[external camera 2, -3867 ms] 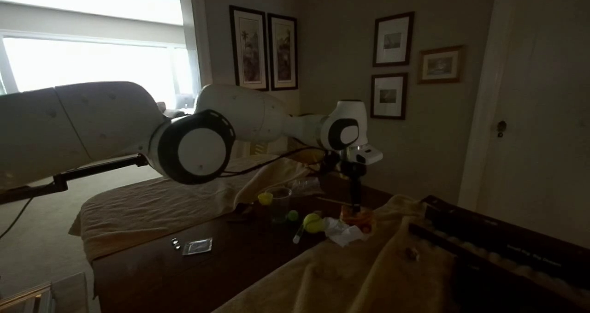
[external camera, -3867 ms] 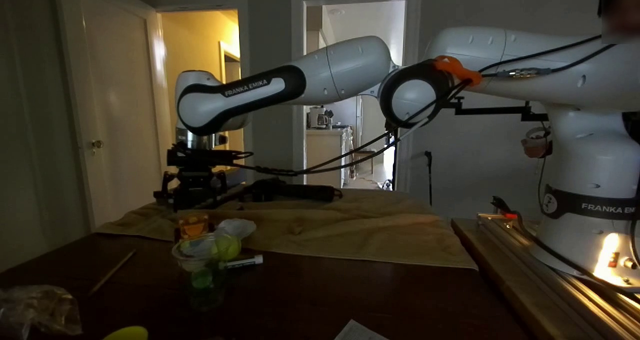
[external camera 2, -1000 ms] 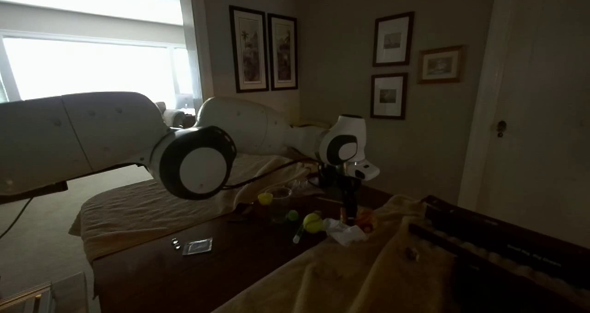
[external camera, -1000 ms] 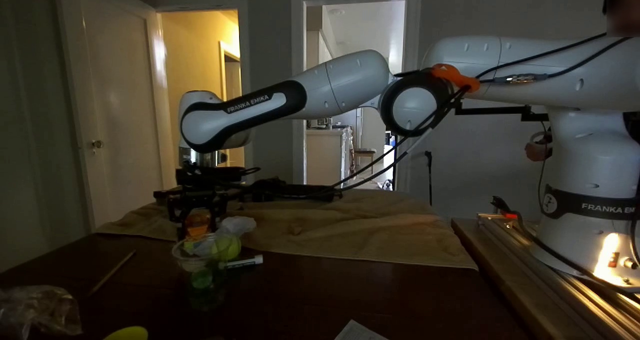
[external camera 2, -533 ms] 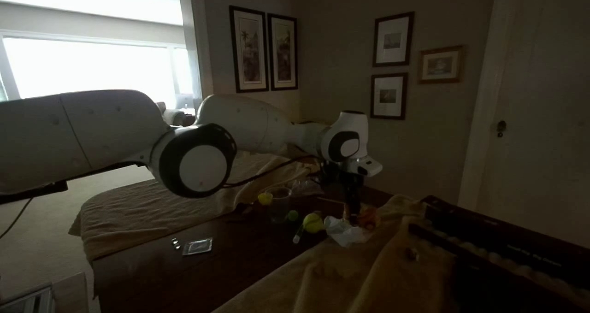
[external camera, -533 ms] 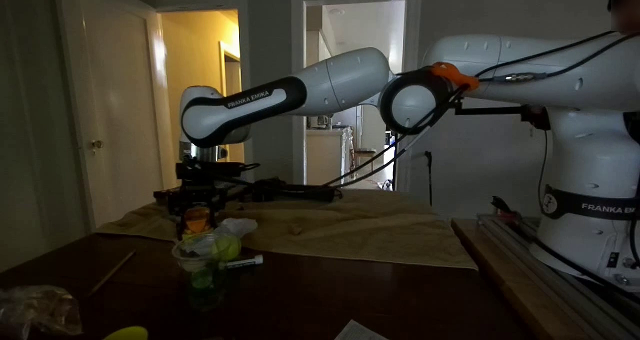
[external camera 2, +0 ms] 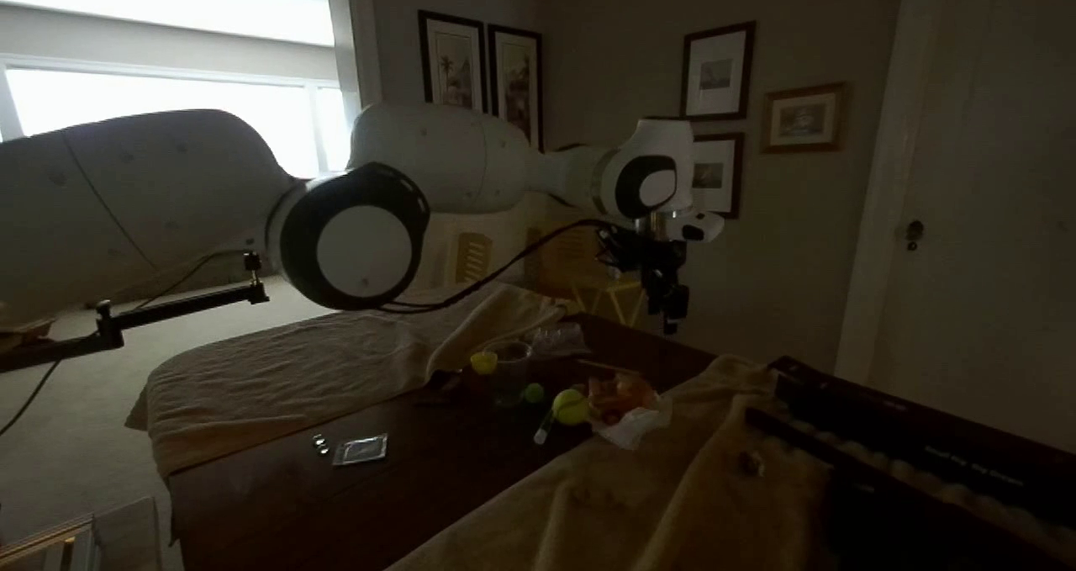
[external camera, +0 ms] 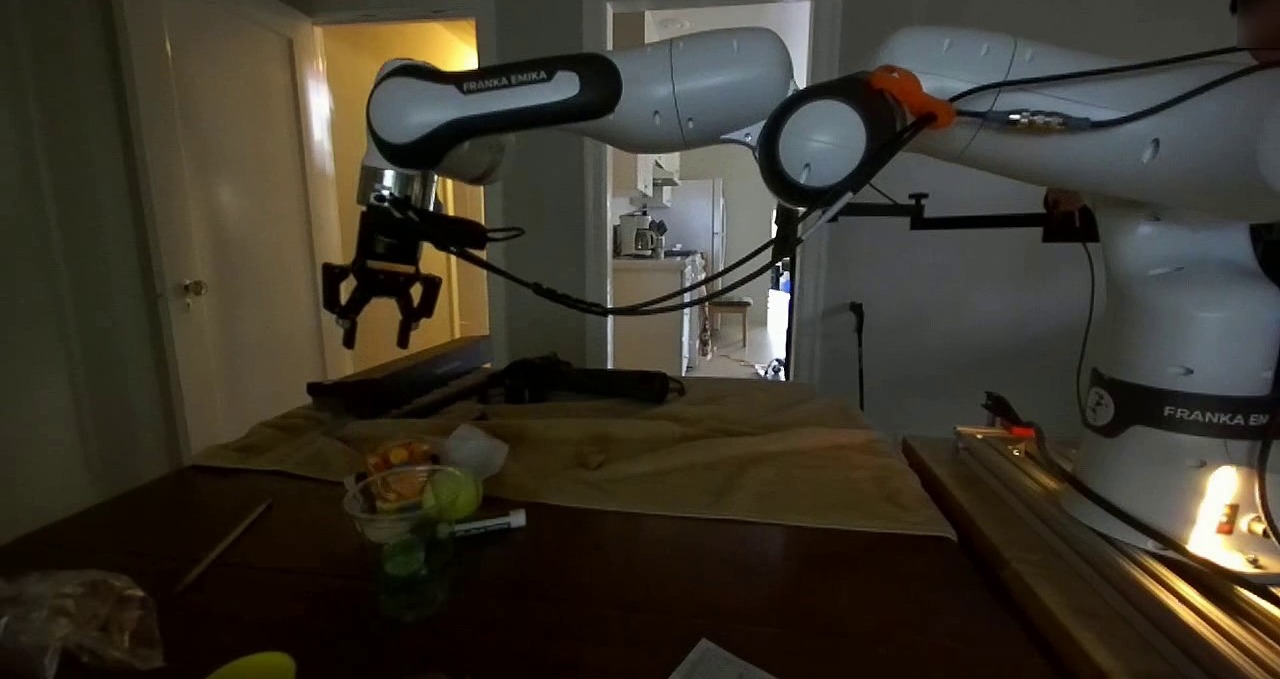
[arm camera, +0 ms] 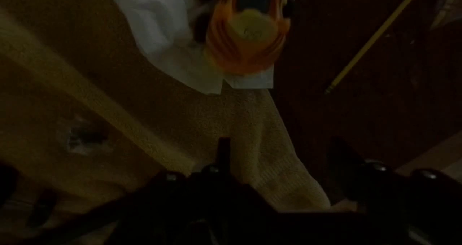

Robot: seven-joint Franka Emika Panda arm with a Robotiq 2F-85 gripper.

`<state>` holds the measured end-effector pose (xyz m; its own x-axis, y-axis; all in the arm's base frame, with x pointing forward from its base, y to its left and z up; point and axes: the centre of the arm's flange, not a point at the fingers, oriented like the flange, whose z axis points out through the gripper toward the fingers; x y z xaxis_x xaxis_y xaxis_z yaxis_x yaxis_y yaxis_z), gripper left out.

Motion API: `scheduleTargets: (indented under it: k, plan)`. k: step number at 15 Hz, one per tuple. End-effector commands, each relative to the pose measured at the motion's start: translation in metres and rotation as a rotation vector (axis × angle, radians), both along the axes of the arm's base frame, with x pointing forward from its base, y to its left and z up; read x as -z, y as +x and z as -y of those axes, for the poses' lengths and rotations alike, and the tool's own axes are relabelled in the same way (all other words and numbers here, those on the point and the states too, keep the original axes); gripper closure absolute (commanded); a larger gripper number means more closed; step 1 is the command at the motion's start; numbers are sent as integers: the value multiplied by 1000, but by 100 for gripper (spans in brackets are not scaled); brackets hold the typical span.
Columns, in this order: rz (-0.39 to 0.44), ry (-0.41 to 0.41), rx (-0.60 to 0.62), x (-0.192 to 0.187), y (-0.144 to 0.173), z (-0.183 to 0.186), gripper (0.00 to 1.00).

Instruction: Move the toy to the left

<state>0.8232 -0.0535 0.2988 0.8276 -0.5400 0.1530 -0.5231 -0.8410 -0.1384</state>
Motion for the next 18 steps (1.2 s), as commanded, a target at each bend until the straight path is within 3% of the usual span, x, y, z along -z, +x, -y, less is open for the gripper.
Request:
scheduleTargets:
  k: [1,2,3,4,5,8,15,18]
  plan:
    - [-31,-5,-179,-29,-9,-2,55]
    - [-32,4,-201,-32,-10,-3,55]
    - [-38,16,-211,-33,-9,-4,48]
    - [-37,35,-204,-30,-8,-4,16]
    - [-38,37,-183,-29,-8,-4,18]
    - [-53,35,-110,-22,-12,-11,0]
    - [-113,151,128,-4,-37,-74,0]
    - [-156,164,228,11,-45,-95,0]
